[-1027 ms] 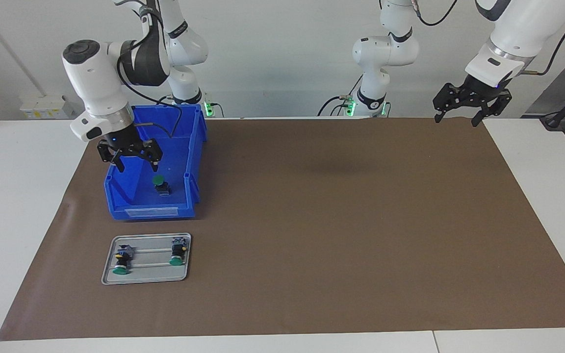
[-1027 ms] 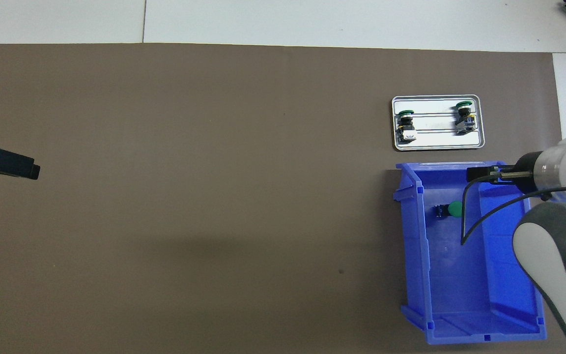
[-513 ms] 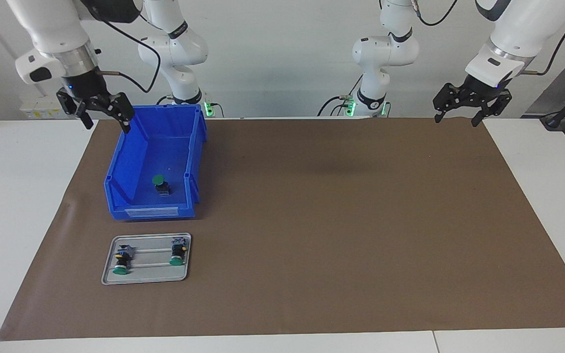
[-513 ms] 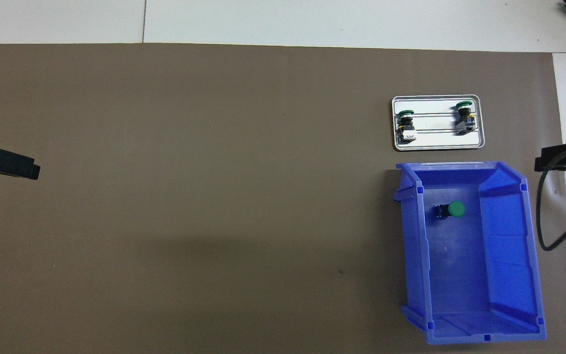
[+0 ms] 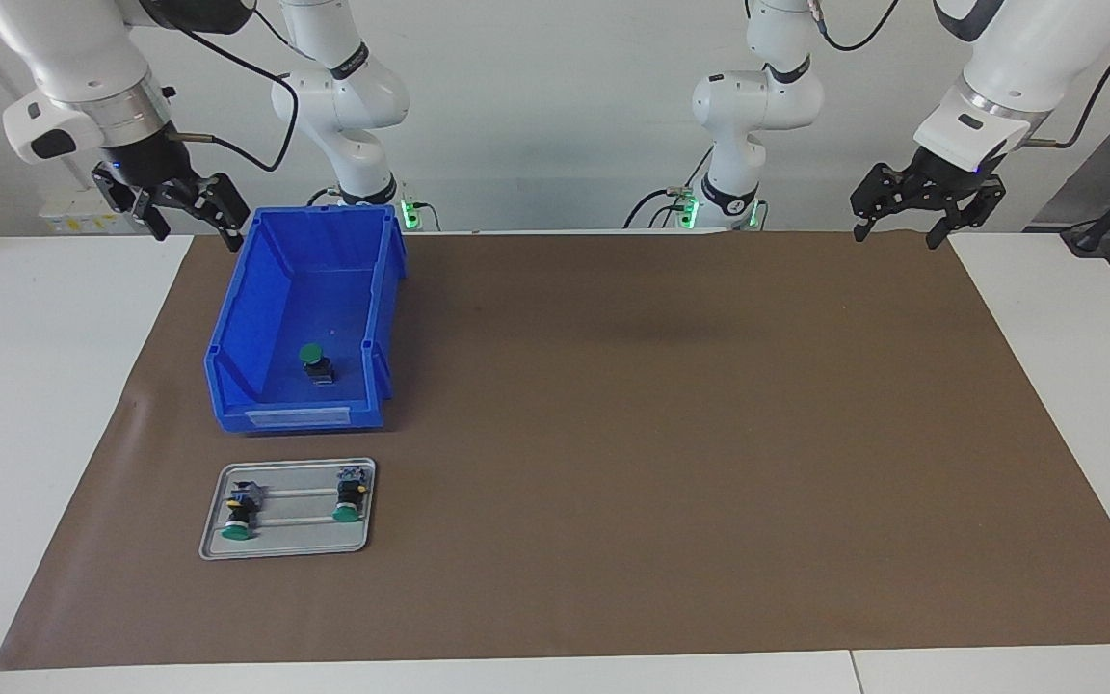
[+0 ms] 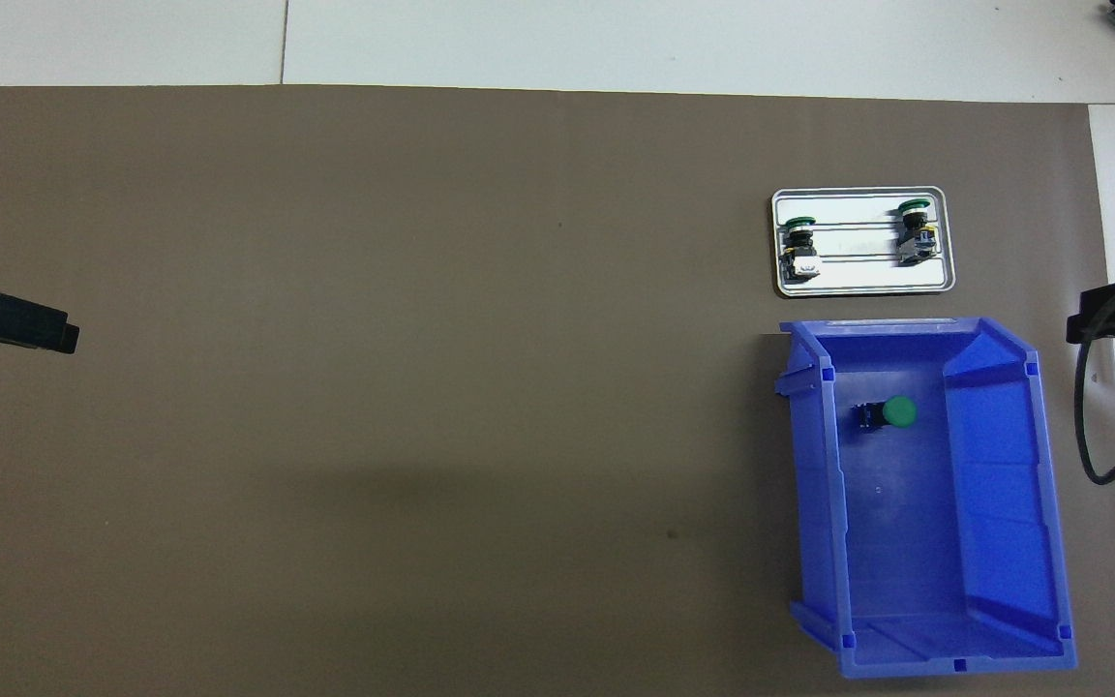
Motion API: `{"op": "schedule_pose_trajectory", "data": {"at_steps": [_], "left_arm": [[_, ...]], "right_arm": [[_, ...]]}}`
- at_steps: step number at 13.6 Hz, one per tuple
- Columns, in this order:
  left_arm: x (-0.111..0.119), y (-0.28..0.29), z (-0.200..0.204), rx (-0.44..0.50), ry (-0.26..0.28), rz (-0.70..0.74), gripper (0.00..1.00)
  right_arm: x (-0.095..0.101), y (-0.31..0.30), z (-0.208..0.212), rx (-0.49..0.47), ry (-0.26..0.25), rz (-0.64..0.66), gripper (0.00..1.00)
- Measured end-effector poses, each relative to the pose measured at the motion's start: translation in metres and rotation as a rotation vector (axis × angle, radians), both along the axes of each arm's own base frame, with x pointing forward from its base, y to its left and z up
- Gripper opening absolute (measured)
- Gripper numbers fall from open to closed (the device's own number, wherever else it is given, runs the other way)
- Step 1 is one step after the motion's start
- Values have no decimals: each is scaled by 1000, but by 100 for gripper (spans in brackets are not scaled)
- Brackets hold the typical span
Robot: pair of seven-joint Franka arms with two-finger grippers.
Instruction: Place and press button with both arms
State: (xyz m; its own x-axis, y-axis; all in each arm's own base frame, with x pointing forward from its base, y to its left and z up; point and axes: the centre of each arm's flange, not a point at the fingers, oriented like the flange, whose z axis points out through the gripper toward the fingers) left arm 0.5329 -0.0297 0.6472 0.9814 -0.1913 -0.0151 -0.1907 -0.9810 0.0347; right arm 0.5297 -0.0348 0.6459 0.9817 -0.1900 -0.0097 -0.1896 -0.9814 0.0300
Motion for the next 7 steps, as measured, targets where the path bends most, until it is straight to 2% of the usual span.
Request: {"op": "schedule_pose_trajectory", "data": {"at_steps": [7], "left_arm": [[0, 0, 0, 0, 0, 0, 100]], "right_arm": [[1, 6, 6, -2, -14, 31, 100]]}}
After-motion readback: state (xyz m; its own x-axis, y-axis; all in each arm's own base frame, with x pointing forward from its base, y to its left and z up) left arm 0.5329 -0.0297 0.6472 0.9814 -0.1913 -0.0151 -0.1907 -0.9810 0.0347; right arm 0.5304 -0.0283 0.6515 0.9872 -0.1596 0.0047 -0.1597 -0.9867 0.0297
